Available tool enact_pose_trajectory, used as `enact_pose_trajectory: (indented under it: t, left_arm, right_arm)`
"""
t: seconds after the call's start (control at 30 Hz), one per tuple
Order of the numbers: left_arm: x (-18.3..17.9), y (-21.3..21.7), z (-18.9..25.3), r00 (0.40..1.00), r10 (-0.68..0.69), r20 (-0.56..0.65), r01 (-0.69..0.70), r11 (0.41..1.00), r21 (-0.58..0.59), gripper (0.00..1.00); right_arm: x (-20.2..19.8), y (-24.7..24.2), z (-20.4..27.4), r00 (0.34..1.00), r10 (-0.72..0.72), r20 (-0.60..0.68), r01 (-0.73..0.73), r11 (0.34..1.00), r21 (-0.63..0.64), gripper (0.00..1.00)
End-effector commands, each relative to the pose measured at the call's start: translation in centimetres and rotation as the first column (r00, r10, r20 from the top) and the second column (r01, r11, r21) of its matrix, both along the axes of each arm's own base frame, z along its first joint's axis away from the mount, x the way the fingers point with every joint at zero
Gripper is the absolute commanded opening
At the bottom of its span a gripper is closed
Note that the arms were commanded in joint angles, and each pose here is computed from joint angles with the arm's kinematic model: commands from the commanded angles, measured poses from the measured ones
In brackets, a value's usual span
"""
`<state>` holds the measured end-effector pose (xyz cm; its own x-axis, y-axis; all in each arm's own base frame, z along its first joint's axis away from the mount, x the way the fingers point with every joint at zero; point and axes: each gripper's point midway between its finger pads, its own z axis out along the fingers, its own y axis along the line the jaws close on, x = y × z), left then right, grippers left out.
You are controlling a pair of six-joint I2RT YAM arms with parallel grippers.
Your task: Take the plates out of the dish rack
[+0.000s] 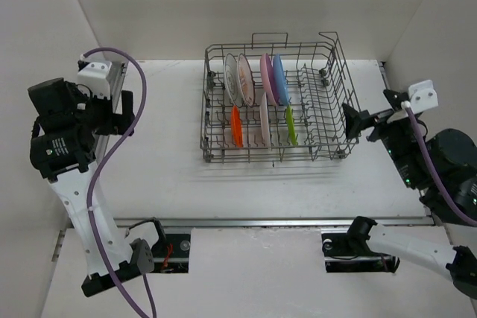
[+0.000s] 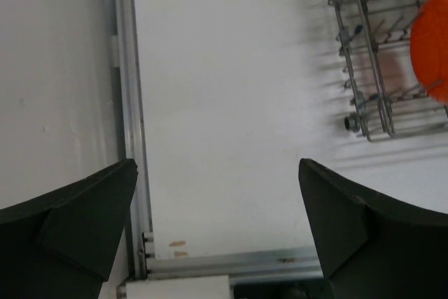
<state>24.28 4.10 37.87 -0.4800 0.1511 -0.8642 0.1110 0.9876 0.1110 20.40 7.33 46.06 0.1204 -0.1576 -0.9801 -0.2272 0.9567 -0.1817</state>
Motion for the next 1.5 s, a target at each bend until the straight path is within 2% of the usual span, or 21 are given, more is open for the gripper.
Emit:
enact_pose_trajectory:
  t: [0.0, 0.03, 0.07, 0.17, 0.3, 0.4, 0.53, 0.63, 0.7, 0.77, 0.87, 0.9, 0.97, 1.03, 1.17, 1.2, 1.33, 1.37, 1.43, 1.47]
  left_arm:
    - [-3.5, -1.6, -2.4, 0.983, -0.096, -0.157, 0.098, 0.995, 0.005, 1.0]
    - [-3.8, -0.5, -3.1, 0.978, -0.051, -0.203, 0.06, 0.997, 0.038, 1.0]
    - [-4.2, 0.0, -3.5, 0.97, -0.027, -0.24, 0.042, 0.997, 0.057, 1.0]
    - [-5.2, 1.6, -4.1, 0.949, 0.043, -0.312, -0.005, 0.993, 0.12, 1.0]
    - [-6.6, 2.8, -4.7, 0.904, 0.101, -0.415, -0.037, 0.986, 0.16, 1.0]
    - [-6.0, 3.8, -4.9, 0.866, 0.121, -0.485, -0.044, 0.985, 0.166, 1.0]
    - [-4.5, 3.9, -5.8, 0.818, 0.126, -0.561, -0.061, 0.989, 0.133, 1.0]
    - [-2.5, 3.4, -6.2, 0.824, 0.124, -0.553, -0.018, 0.981, 0.193, 1.0]
    - [-0.3, 3.1, -6.2, 0.857, 0.116, -0.503, -0.002, 0.975, 0.221, 1.0]
    - [1.9, 1.4, -6.8, 0.872, 0.05, -0.487, 0.034, 0.986, 0.162, 1.0]
    - [3.7, -1.7, -7.1, 0.884, -0.073, -0.462, 0.09, 0.996, 0.014, 1.0]
    - [4.6, -2.5, -7.1, 0.891, -0.102, -0.443, 0.108, 0.994, -0.012, 1.0]
    - [5.0, -3.9, -7.9, 0.884, -0.153, -0.441, 0.133, 0.988, -0.075, 0.96]
    - [5.9, -4.7, -7.7, 0.893, -0.183, -0.41, 0.165, 0.983, -0.077, 0.95]
    - [6.3, -6.7, -8.4, 0.882, -0.246, -0.401, 0.232, 0.969, -0.084, 0.96]
    - [6.1, -7.0, -8.1, 0.884, -0.254, -0.393, 0.242, 0.967, -0.081, 0.96]
    - [5.6, -8.1, -9.4, 0.868, -0.279, -0.411, 0.265, 0.96, -0.092, 0.98]
    - [5.3, -8.1, -9.5, 0.866, -0.279, -0.415, 0.265, 0.96, -0.093, 0.98]
    - [5.3, -8.3, -9.6, 0.863, -0.287, -0.416, 0.274, 0.957, -0.093, 0.98]
    - [5.3, -8.3, -9.6, 0.863, -0.287, -0.416, 0.274, 0.957, -0.093, 0.98]
  right_arm:
    - [2.7, 4.7, 3.5, 0.998, 0.044, 0.051, -0.051, 0.989, 0.136, 1.0]
    - [3.4, 5.6, 3.1, 0.999, 0.037, 0.014, -0.039, 0.984, 0.171, 1.0]
    - [4.0, 6.4, 2.0, 0.999, 0.038, -0.032, -0.033, 0.99, 0.14, 1.0]
    - [5.5, 11.1, 0.1, 0.982, 0.131, -0.138, -0.112, 0.985, 0.133, 1.0]
    - [6.6, 15.8, -4.1, 0.918, 0.242, -0.313, -0.219, 0.97, 0.106, 1.0]
    - [8.6, 16.6, -5.4, 0.893, 0.212, -0.397, -0.166, 0.975, 0.148, 0.99]
    - [11.8, 14.9, -5.9, 0.881, 0.132, -0.455, -0.031, 0.974, 0.223, 0.91]
    - [14.7, 13.2, -8.0, 0.847, 0.068, -0.527, 0.072, 0.968, 0.242, 0.84]
    - [17.1, 11.5, -12.0, 0.798, -0.018, -0.602, 0.167, 0.967, 0.193, 0.75]
    - [17.9, 11.3, -15.1, 0.744, -0.026, -0.667, 0.182, 0.969, 0.165, 0.7]
    - [18.0, 12.6, -17.1, 0.72, 0.049, -0.693, 0.098, 0.98, 0.171, 0.7]
    - [17.7, 13.2, -18.4, 0.702, 0.077, -0.708, 0.074, 0.981, 0.18, 0.76]
    - [17.9, 13.2, -20.9, 0.664, 0.05, -0.746, 0.115, 0.979, 0.168, 0.76]
    - [18.1, 12.3, -23.1, 0.644, 0.008, -0.765, 0.172, 0.973, 0.155, 0.76]
    - [18.5, 12.0, -24.8, 0.636, -0.003, -0.771, 0.213, 0.962, 0.171, 0.61]
    - [18.4, 12.0, -25.8, 0.62, -0.012, -0.785, 0.217, 0.964, 0.156, 0.61]
    - [17.9, 11.5, -28.1, 0.582, -0.045, -0.812, 0.231, 0.966, 0.113, 0.47]
    - [17.6, 12.2, -28.9, 0.572, -0.007, -0.82, 0.206, 0.969, 0.135, 0.34]
    - [17.4, 12.7, -29.4, 0.564, 0.023, -0.826, 0.185, 0.971, 0.154, 0.19]
    - [17.3, 12.7, -29.1, 0.57, 0.027, -0.821, 0.184, 0.97, 0.16, 0.05]
